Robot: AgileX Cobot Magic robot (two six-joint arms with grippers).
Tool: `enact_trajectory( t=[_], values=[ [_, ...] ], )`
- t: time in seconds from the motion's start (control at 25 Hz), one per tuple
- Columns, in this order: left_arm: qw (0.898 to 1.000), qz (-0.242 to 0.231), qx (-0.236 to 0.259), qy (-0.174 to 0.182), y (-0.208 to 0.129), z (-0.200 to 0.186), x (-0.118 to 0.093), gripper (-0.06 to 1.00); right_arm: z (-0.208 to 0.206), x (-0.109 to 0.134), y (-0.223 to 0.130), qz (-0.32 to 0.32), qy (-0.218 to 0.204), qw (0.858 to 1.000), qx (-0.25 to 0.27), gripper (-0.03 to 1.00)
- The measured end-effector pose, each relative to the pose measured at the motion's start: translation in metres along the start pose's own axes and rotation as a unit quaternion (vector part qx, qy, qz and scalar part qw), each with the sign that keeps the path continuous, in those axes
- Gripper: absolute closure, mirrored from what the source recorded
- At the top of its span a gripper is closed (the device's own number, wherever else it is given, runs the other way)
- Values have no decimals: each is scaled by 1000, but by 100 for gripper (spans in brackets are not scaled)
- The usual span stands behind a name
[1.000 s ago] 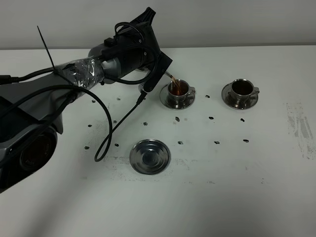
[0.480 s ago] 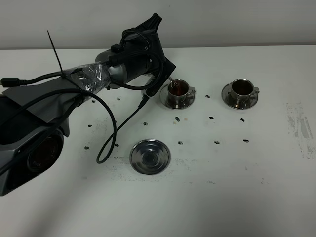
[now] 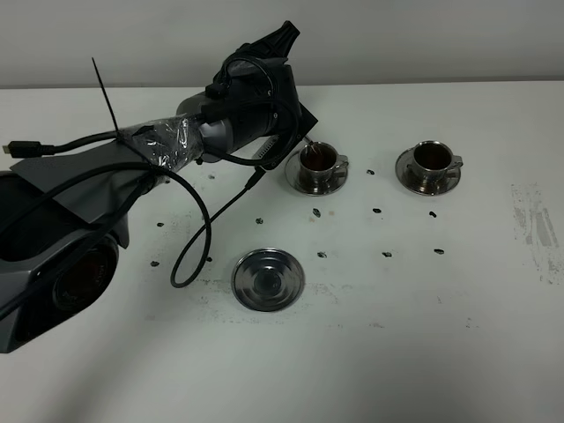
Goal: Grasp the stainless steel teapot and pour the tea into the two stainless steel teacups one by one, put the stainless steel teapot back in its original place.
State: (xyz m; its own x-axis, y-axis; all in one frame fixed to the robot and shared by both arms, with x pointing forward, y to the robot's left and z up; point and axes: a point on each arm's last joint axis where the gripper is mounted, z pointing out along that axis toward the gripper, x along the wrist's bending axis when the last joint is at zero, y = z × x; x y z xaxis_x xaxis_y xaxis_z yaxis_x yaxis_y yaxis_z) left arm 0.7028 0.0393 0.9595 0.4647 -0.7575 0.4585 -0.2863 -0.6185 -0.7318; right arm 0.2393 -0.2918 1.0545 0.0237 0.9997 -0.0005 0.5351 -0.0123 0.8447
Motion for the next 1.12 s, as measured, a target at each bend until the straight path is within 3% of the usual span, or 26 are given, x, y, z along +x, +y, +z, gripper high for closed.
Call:
enact_trajectory(
  t=[0.68, 0.88, 1.12],
  values=[
    [1000, 13, 10, 11, 1, -3, 4, 77, 0, 0, 0, 0, 0, 1000, 0, 55],
    [1000, -2, -2, 5, 4, -3, 3, 77, 0, 0, 0, 0, 0, 1000, 0, 55],
    [998, -51, -34, -31, 4, 2, -7, 77, 0, 0, 0, 0, 0, 1000, 0, 55]
  ],
)
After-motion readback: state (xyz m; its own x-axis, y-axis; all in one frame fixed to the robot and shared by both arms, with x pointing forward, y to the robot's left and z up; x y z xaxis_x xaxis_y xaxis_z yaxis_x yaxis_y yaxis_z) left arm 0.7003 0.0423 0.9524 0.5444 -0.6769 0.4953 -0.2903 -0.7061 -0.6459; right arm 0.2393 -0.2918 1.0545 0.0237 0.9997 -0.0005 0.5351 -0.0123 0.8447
